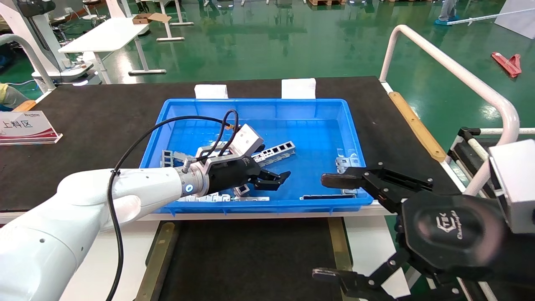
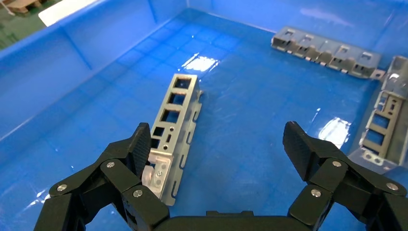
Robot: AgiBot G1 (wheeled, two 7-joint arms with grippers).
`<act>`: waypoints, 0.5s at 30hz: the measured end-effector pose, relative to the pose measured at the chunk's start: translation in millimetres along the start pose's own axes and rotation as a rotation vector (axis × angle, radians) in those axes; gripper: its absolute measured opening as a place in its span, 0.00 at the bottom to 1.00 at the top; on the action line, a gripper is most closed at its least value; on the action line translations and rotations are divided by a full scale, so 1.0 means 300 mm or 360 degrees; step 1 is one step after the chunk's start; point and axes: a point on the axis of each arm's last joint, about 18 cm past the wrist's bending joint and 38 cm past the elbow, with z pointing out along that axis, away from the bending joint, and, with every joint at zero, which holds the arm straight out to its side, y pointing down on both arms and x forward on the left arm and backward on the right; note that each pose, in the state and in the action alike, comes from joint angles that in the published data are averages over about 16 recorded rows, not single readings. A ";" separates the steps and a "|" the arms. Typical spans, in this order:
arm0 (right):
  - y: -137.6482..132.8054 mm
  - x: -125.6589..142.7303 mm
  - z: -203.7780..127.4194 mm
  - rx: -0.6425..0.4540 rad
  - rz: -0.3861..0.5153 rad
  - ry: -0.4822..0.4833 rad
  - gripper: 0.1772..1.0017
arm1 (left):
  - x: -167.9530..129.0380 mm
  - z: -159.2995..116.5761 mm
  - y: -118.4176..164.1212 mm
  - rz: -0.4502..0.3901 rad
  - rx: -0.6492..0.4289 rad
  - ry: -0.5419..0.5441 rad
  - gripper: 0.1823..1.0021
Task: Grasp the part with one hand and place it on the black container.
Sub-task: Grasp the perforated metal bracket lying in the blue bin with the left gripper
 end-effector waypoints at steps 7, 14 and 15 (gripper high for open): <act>0.000 0.000 0.000 0.0000 0.0000 0.0000 1.00 | -0.010 0.008 0.009 -0.0031 -0.0007 -0.0065 1.00; 0.000 0.000 0.000 0.0000 0.0000 0.0000 1.00 | -0.015 0.013 0.021 -0.0062 -0.0011 -0.0109 1.00; 0.000 0.000 0.000 0.0000 0.0000 0.0000 1.00 | -0.015 0.014 0.024 -0.0066 -0.0012 -0.0112 1.00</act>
